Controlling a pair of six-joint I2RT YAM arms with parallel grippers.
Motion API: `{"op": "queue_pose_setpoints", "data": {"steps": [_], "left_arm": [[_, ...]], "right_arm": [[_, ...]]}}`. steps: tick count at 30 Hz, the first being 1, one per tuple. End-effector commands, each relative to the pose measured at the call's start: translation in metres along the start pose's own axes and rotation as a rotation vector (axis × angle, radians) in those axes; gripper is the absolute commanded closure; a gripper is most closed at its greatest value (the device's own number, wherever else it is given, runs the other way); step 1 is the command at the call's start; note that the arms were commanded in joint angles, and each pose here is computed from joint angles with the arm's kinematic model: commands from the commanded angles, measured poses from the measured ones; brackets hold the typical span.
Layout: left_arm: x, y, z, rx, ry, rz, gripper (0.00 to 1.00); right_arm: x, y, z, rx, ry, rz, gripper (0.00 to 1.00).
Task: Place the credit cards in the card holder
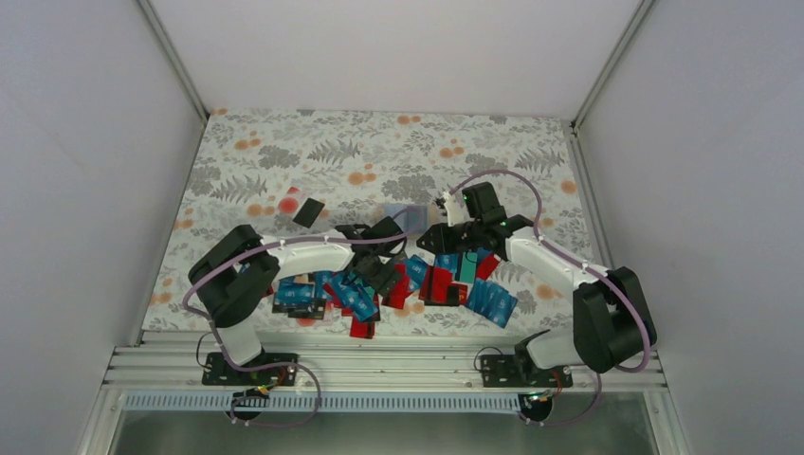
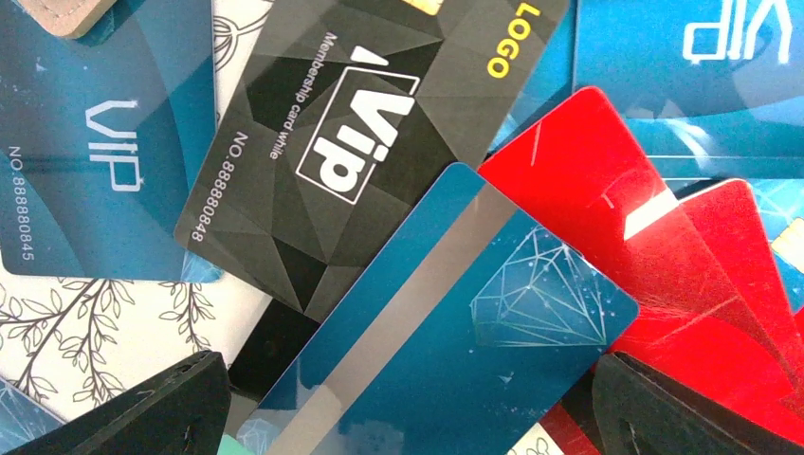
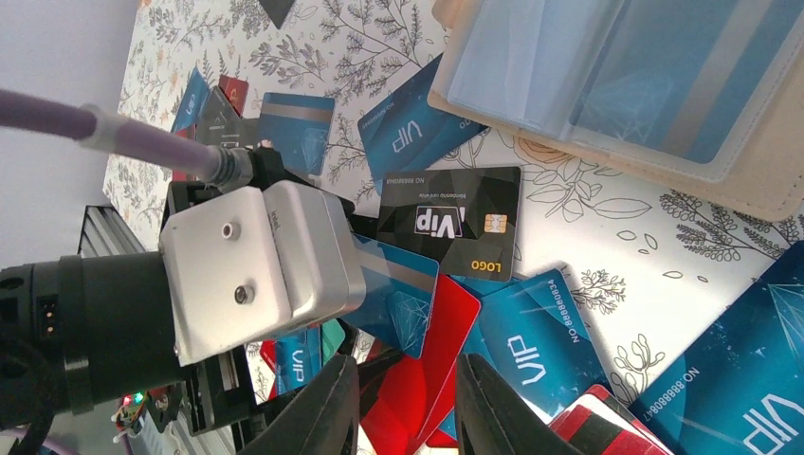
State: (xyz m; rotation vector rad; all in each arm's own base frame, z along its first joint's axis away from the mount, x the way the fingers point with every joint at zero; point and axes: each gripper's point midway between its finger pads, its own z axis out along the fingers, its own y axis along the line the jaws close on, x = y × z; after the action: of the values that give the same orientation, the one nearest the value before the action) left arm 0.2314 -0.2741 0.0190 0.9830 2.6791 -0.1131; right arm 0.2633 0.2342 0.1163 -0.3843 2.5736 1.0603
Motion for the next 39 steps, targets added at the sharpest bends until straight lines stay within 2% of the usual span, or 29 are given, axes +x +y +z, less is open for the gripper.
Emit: {"op": "queue_pose_setpoints", "data": {"steps": [1,7,16,26,28,33,39], "left_arm": [[0.008,0.000,0.012,0.024,0.048,0.004,0.05],[0.020,0.000,0.022,0.026,0.095,-0.019,0.12],[0.023,-0.008,0.012,0.047,0.103,-0.080,0.26],[0.009,-0.038,0.003,0.137,0.120,-0.248,0.41],[0.009,-0.038,0.004,0.123,0.128,-0.258,0.41],[0.014,-0.027,0.004,0.065,0.131,-0.246,0.19],[0.027,-0.020,0.010,0.033,0.144,-0.192,0.17]], "right_arm": [[0.003,0.000,-0.001,0.006,0.007,-0.013,0.73],[0.000,0.000,0.000,0.006,0.014,-0.016,0.73],[0.001,-0.002,0.006,-0.006,0.029,-0.005,0.75],[0.000,-0.003,0.008,-0.007,0.027,0.006,0.75],[0.001,-0.003,0.008,-0.006,0.030,0.010,0.76],[0.003,-0.004,0.008,-0.004,0.032,0.014,0.76],[0.003,-0.006,0.009,-0.002,0.031,0.021,0.76]]}}
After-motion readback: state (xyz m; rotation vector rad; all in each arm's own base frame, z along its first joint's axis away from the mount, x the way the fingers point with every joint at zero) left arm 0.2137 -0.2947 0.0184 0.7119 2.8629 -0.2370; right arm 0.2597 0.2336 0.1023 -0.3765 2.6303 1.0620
